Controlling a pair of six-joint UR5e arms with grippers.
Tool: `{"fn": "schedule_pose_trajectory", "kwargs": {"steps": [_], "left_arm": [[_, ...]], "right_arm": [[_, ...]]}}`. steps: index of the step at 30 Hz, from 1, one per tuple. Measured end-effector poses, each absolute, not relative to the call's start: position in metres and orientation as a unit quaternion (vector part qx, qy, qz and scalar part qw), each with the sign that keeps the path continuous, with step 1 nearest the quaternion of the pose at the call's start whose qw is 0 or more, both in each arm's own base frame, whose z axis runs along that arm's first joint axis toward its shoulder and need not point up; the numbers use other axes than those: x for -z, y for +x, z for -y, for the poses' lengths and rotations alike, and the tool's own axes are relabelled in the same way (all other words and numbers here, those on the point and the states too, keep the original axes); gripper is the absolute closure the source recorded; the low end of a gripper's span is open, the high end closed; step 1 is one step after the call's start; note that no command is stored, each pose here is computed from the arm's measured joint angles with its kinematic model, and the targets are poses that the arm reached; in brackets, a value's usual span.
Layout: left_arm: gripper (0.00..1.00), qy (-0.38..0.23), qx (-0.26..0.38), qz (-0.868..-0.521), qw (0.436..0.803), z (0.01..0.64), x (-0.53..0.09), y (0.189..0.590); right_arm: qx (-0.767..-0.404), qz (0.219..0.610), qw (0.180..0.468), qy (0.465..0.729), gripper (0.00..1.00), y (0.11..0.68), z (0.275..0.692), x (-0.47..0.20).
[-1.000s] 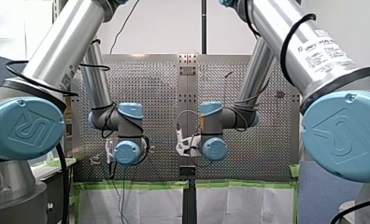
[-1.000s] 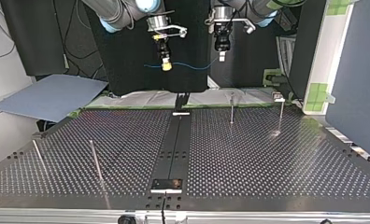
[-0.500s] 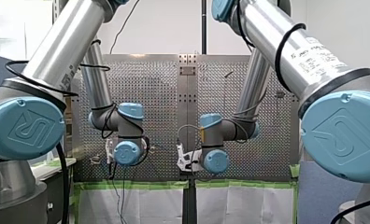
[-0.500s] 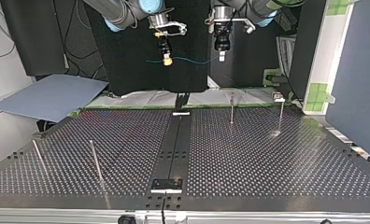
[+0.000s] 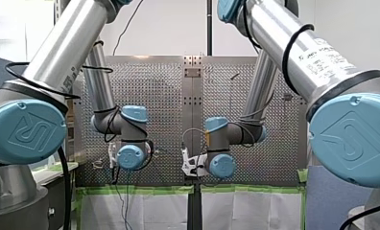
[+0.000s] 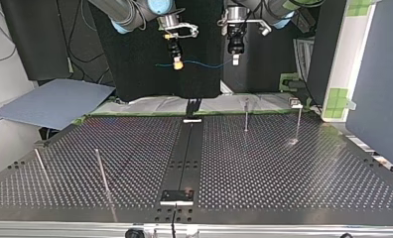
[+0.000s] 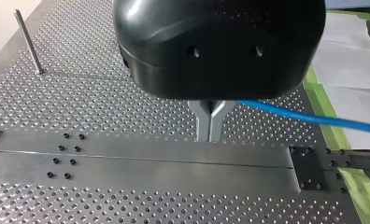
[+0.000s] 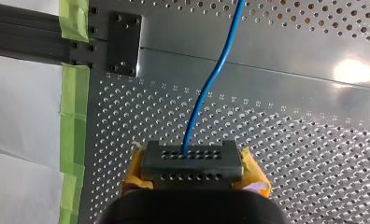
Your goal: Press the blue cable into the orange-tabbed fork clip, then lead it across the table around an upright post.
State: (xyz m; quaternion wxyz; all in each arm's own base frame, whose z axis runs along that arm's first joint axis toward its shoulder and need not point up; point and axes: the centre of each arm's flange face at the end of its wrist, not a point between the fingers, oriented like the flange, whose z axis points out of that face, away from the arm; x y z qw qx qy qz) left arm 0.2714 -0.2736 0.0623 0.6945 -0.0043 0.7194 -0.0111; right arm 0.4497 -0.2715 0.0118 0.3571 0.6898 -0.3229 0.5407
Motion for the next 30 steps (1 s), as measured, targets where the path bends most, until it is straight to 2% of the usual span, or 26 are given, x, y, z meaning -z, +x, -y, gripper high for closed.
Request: {"fn": "schedule_pose_trajectory", "kwargs": {"steps": [14, 24, 30], "left_arm": [[1.0, -0.007, -0.003, -0.725, 0.689, 0.271, -0.057, 0.275], [1.0, -0.041, 0.003, -0.728, 0.684, 0.269, -0.069, 0.282], [1.0, -0.075, -0.007, -0.733, 0.677, 0.245, -0.058, 0.276]], "right_arm": [[-0.541, 0.322, 0.359, 0.689, 1.0, 0.457, 0.269, -0.016], [-0.57, 0.349, 0.361, 0.651, 1.0, 0.485, 0.284, -0.068], [-0.575, 0.359, 0.356, 0.643, 1.0, 0.495, 0.3, -0.069]]}}
